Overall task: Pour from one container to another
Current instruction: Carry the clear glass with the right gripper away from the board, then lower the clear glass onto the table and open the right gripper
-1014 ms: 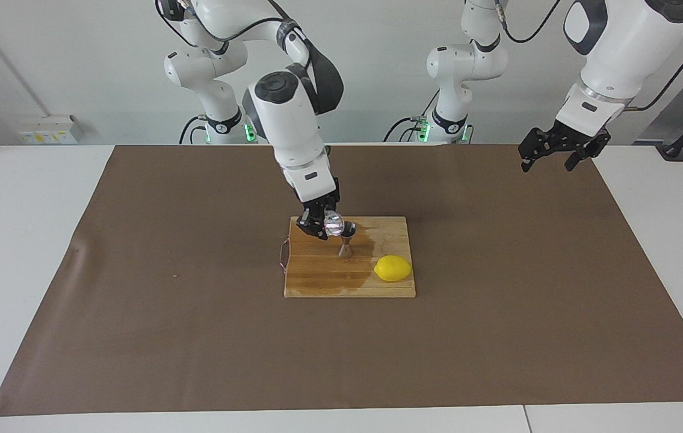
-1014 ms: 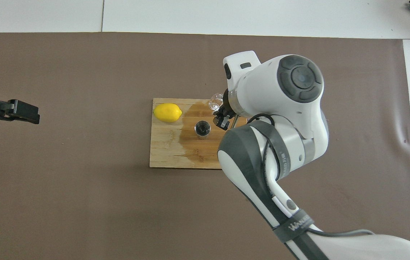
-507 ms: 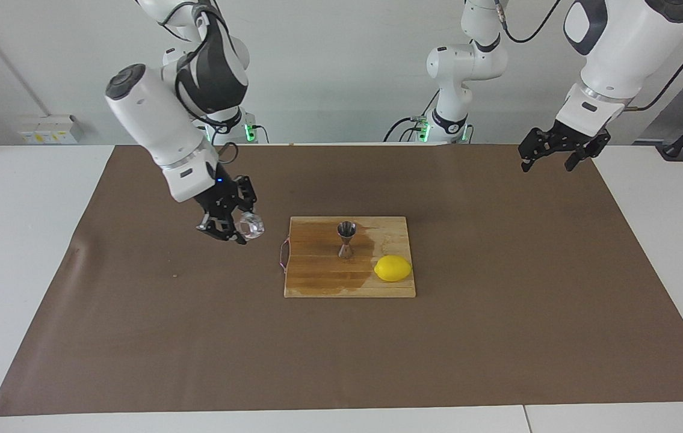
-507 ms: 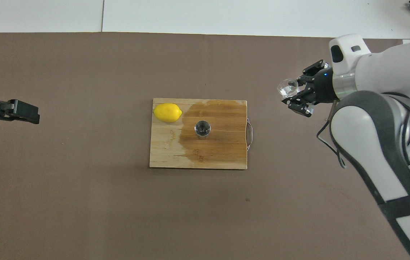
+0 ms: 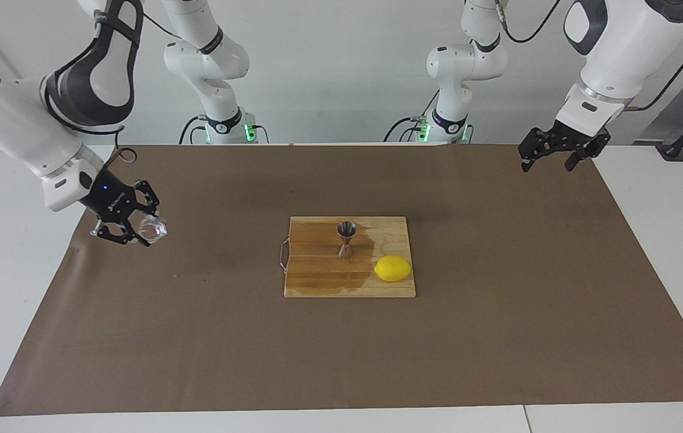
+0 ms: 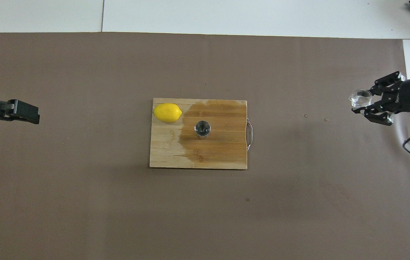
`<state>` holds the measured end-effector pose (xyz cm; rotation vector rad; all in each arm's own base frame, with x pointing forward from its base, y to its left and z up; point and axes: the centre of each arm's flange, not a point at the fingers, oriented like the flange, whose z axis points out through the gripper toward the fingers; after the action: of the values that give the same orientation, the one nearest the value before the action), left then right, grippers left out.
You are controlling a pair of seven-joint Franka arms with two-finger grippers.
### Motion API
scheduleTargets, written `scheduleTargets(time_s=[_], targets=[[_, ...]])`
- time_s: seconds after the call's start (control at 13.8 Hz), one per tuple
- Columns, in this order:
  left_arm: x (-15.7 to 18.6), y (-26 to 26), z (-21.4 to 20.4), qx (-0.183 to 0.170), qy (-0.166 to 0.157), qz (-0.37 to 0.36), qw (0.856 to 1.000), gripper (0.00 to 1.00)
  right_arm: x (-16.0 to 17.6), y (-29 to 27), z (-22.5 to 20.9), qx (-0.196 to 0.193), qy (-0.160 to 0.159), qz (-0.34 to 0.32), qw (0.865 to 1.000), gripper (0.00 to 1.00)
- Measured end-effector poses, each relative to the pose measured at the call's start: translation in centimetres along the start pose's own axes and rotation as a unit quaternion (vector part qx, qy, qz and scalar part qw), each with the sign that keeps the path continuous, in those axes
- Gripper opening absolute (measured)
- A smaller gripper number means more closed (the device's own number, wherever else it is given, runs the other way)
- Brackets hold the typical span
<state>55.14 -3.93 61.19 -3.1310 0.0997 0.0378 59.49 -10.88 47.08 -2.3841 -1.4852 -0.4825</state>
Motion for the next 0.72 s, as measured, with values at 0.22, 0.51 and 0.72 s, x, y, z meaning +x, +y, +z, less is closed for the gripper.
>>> scheduleTargets(time_s=[0.22, 0.51, 0.72], targets=[[0.0, 0.0, 0.0, 0.0, 0.0, 0.0, 1.0, 1.0, -6.2, 0.7, 0.4, 0.013, 0.045, -0.014, 0.999, 0.49], [0.0, 0.0, 0.0, 0.0, 0.0, 0.0, 1.0, 1.0, -10.2, 1.9, 3.9, 0.024, 0.119, -0.03, 0.992, 0.49], [0.0, 0.0, 0.0, 0.0, 0.0, 0.0, 1.0, 1.0, -11.6, 3.0, 8.8, 0.028, 0.19, -0.035, 0.981, 0.49]])
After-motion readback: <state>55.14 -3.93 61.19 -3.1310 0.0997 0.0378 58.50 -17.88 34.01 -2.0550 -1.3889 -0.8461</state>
